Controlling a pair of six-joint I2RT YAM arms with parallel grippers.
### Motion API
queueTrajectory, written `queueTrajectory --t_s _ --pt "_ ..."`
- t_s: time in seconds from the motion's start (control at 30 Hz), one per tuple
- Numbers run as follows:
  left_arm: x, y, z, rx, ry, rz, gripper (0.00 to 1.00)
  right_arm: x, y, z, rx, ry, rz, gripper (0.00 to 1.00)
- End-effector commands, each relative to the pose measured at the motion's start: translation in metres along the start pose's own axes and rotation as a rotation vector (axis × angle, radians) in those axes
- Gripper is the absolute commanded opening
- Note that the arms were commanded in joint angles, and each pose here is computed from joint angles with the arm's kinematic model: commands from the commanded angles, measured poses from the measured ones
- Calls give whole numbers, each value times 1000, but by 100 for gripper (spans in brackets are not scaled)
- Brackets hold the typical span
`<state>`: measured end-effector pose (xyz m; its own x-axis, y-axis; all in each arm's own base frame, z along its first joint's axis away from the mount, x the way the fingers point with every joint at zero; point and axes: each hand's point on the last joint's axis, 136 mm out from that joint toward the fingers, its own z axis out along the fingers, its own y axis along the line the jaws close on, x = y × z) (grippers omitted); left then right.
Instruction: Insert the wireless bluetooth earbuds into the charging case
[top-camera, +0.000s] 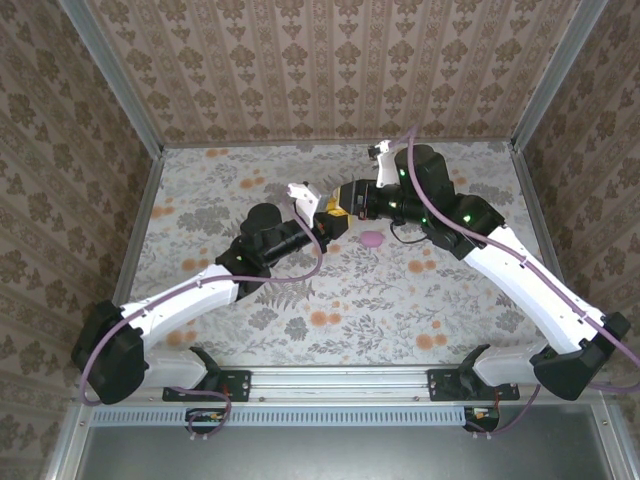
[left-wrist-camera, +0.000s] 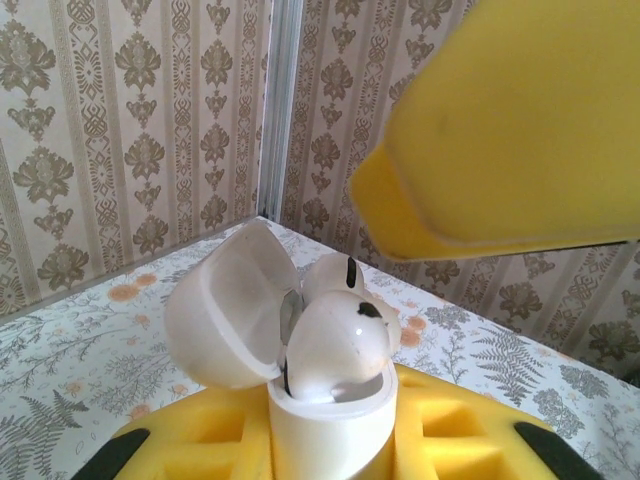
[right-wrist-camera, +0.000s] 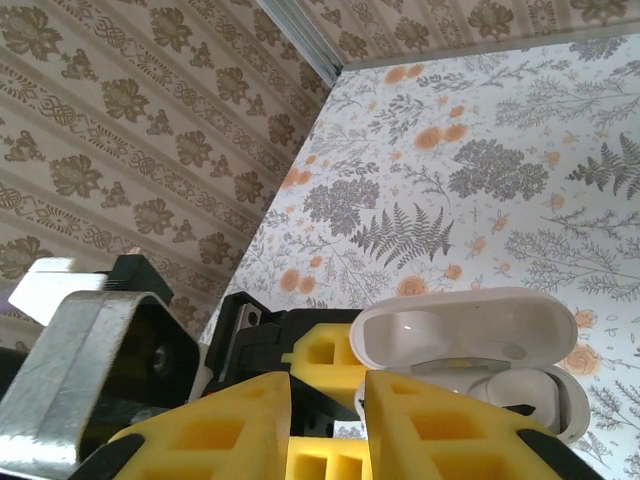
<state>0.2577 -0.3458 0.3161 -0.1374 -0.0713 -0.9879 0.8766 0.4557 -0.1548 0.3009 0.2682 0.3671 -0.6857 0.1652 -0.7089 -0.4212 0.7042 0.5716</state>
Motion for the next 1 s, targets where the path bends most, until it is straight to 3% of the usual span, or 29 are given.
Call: queueTrajectory --t_s 0.0,0.33,0.63,0.97 --pt "-27 -12 -5 36 -65 40 25 11 -5 7 -5 47 34 28" --pt "-30 -12 -5 36 -74 40 25 16 -8 11 -12 66 47 26" --pt "-29 -13 -5 40 -70 38 25 11 -29 5 107 32 24 26" --pt "-28 -12 -4 34 -68 37 25 4 -3 -8 -17 19 17 27"
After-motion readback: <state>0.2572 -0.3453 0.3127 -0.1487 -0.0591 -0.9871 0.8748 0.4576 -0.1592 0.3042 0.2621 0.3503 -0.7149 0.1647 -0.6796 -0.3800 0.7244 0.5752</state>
